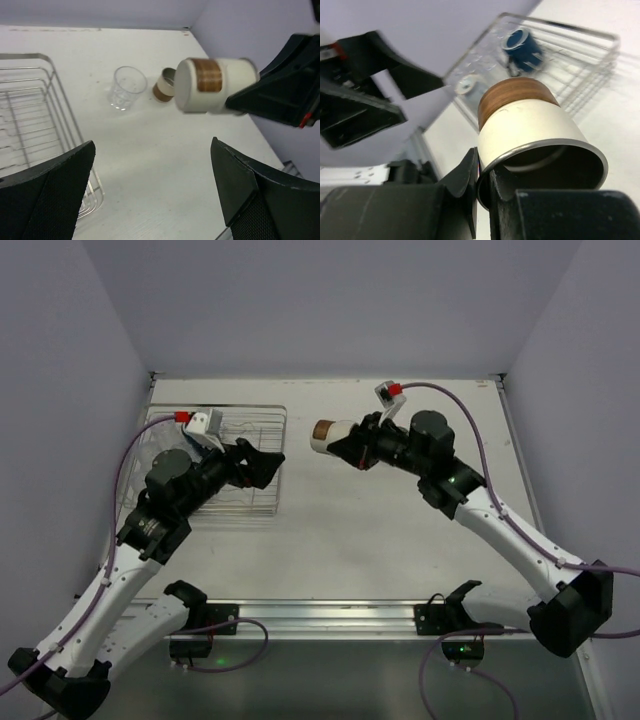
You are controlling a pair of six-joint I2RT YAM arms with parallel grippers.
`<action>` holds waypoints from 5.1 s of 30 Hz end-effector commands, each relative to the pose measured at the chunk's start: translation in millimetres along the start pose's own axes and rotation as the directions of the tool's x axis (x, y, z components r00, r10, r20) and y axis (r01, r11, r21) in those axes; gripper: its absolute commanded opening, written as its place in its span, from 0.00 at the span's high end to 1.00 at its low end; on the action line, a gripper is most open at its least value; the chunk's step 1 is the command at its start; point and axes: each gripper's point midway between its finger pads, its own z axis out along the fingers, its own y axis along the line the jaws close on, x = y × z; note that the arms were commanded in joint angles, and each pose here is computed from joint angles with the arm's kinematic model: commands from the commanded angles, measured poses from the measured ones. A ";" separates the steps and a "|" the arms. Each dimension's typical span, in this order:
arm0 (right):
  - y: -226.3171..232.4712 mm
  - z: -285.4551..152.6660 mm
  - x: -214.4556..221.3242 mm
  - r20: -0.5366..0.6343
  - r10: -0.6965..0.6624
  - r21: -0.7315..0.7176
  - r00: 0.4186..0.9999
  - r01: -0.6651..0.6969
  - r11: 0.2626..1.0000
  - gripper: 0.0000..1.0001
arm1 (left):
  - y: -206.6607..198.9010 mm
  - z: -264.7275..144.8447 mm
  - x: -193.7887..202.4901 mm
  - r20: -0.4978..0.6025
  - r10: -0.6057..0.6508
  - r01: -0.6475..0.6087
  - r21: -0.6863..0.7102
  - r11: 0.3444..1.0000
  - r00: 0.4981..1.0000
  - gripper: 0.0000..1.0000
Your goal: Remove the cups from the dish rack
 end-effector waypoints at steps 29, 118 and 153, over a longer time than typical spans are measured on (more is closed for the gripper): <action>-265.6 -53.3 -40.1 -0.583 0.204 0.733 0.786 0.401 0.550 1.00 | 99.1 -24.7 49.6 -0.138 0.205 -0.241 -0.346 0.907 0.969 0.00; -29.4 -33.0 6.5 -0.087 -0.105 0.141 0.991 0.116 0.983 0.42 | 307.0 -89.9 49.1 -0.004 -0.141 0.059 -0.896 0.440 0.990 0.07; -22.4 -21.2 4.0 -0.056 -0.036 0.118 0.998 0.043 0.992 0.40 | 256.1 -77.3 -9.3 0.069 -0.059 0.091 -0.792 0.604 0.996 1.00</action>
